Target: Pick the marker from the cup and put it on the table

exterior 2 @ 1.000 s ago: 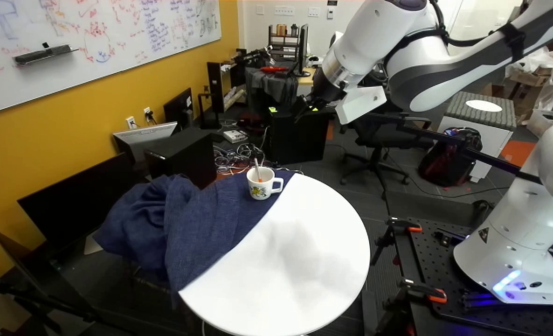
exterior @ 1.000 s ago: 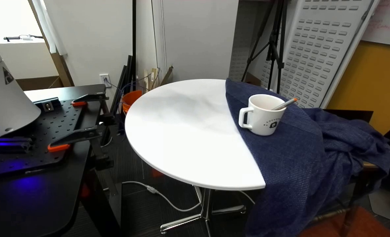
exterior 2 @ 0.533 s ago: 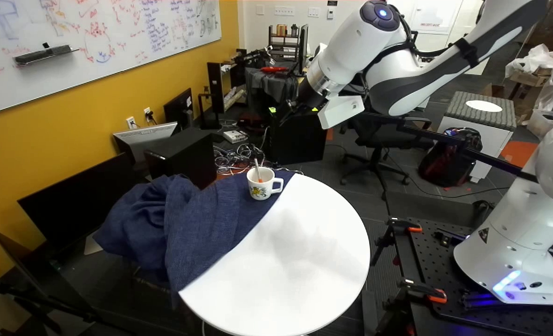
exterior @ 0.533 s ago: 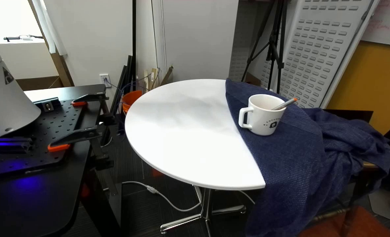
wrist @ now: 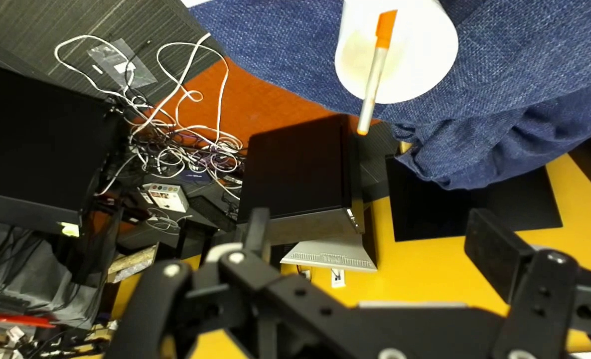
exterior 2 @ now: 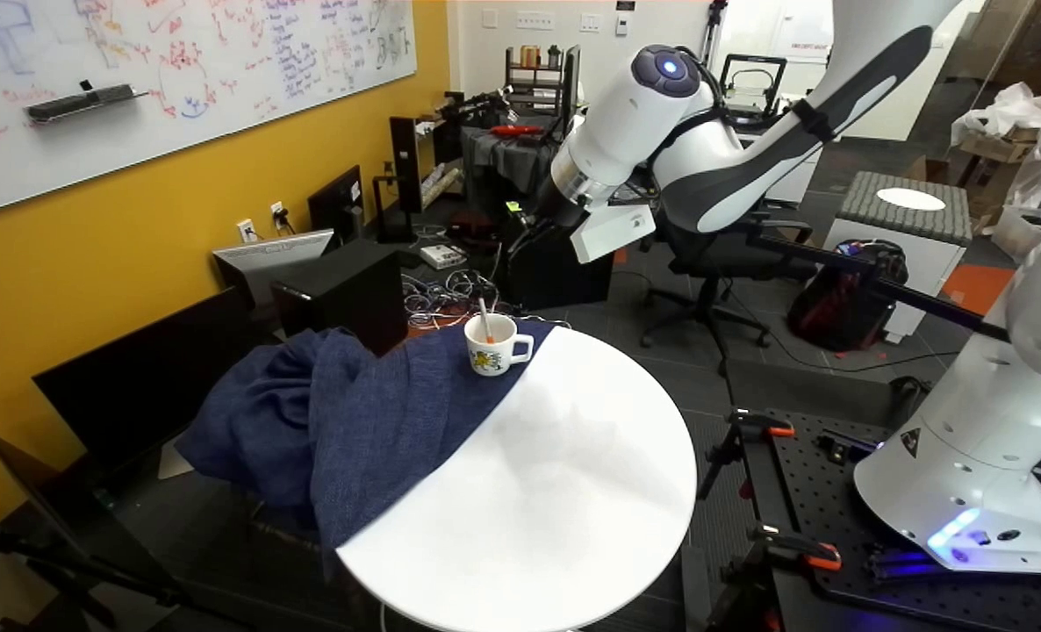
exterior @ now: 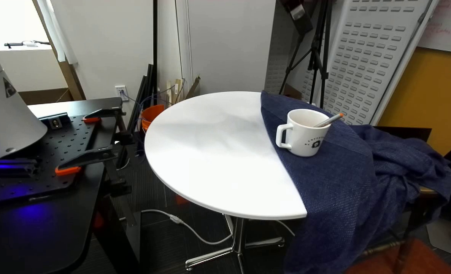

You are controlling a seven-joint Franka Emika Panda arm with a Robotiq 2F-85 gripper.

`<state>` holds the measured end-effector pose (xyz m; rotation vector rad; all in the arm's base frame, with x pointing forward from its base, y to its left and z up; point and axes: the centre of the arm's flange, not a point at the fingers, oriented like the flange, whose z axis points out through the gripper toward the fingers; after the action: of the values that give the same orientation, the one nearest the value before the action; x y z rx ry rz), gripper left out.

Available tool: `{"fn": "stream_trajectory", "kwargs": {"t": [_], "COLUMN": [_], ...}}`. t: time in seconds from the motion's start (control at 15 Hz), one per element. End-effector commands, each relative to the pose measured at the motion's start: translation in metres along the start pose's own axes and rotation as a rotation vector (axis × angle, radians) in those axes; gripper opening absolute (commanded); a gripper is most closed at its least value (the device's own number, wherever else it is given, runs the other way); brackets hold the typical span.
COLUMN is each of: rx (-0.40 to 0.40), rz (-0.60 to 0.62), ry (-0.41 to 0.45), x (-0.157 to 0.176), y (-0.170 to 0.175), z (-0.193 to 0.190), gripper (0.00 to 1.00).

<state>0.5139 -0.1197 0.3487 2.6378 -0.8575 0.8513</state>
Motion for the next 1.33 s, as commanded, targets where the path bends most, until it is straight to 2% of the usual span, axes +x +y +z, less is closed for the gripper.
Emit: {"fn": "stream_trajectory", "kwargs": {"t": [0.0,0.07,0.47,0.8,1.27], "rx": [0.028,0.004,0.01,-0.026,-0.084], "rz": [-0.001,0.003,0.009,0.099,0.13], "ry": [-0.05,-0.028,-0.055,-0.049,-0.028], "x": [0.002,-0.004,-0.008,-0.013,-0.017], "y": [-0.007,-0.002,-0.004,0.0,-0.017], "z": [0.024,0.013,0.026,0.038,0.056], "gripper": [1.0,1.0,1.0,1.0,1.0]}}
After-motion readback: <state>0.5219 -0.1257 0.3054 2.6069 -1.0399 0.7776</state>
